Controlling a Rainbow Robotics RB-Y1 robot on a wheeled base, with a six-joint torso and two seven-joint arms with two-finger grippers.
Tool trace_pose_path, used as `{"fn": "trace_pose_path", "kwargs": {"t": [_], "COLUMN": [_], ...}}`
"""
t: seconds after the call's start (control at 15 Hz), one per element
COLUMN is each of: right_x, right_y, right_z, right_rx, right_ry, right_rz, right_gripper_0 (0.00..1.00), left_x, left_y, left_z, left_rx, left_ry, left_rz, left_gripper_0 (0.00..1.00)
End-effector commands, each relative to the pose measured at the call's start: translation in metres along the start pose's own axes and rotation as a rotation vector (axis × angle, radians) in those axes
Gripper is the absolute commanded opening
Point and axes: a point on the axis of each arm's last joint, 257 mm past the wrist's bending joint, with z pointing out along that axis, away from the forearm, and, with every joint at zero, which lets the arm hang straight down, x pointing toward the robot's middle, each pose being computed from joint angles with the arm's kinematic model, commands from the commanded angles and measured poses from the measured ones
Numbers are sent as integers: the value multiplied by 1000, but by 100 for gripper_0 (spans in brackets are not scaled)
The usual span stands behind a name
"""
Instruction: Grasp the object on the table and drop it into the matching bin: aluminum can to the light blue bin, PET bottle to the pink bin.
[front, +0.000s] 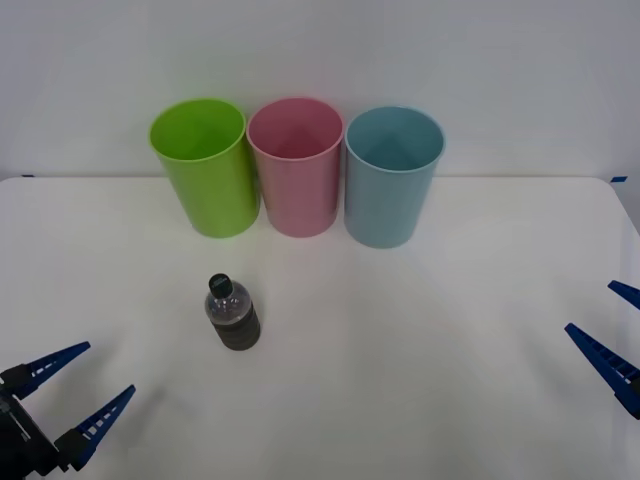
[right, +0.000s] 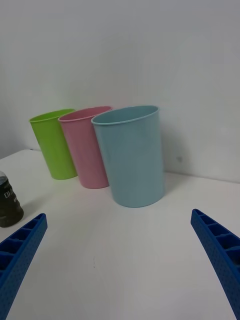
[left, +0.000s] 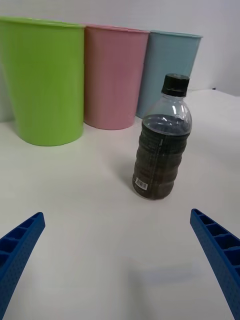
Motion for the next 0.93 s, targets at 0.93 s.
{"fn": "trace_pose_path", "kwargs": {"t": [0.93], "right_x": [0], "right_y": [0], "right_z": [0], "right_rx": [0], "right_ry": [0], "right_rz": [0], "right_gripper_0": [100], "left_x": [7], "left_y": [-27], "left_z": [100], "left_rx": [-25], "left_ry": [-39], "left_rz": [-17], "left_gripper_0": [100]}}
